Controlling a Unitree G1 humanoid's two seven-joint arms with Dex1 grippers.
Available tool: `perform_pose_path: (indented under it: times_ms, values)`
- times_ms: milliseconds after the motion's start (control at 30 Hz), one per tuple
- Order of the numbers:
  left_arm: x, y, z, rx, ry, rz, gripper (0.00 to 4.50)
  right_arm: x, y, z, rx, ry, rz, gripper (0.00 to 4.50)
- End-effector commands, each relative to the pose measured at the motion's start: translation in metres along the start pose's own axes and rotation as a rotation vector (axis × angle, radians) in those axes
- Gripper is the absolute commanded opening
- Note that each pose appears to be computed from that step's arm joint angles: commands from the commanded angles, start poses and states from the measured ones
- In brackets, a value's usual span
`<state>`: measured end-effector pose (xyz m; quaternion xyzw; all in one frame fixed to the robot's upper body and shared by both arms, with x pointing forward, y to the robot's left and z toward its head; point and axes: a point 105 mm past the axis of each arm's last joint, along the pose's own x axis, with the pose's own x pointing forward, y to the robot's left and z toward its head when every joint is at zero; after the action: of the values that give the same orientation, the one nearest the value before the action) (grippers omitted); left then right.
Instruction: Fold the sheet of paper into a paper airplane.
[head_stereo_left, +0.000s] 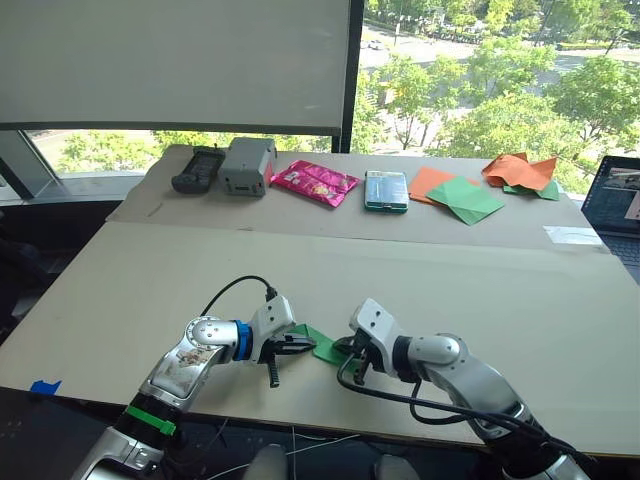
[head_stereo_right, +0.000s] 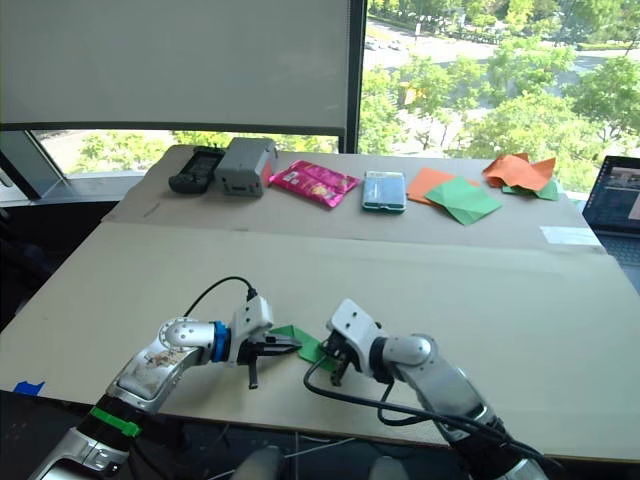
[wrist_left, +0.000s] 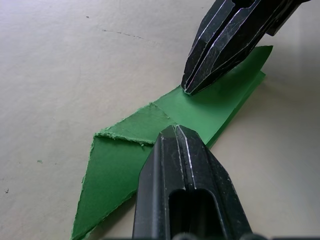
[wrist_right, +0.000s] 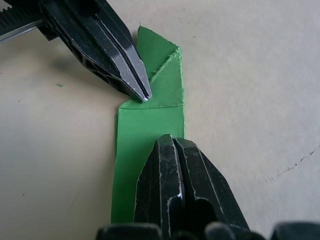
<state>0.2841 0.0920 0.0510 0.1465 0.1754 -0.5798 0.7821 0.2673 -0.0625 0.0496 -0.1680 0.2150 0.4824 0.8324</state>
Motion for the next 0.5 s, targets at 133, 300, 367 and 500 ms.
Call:
perform_pose_path:
  times_ms: [133,300,367,500]
  values:
    - [0.001,-0.001,-0.016,-0.023,0.066,-0.003,0.00,-0.011,0.006,-0.070,0.150,0.249,-0.006,0.02]
    - [0.001,-0.002,-0.017,-0.023,0.068,-0.007,0.00,-0.022,0.006,-0.078,0.171,0.268,-0.022,0.02]
    - [0.002,-0.002,-0.017,-0.023,0.068,-0.008,0.00,-0.026,0.007,-0.080,0.176,0.274,-0.026,0.02]
    - [0.003,-0.003,-0.017,-0.022,0.068,-0.012,0.00,-0.036,0.009,-0.088,0.192,0.293,-0.039,0.02]
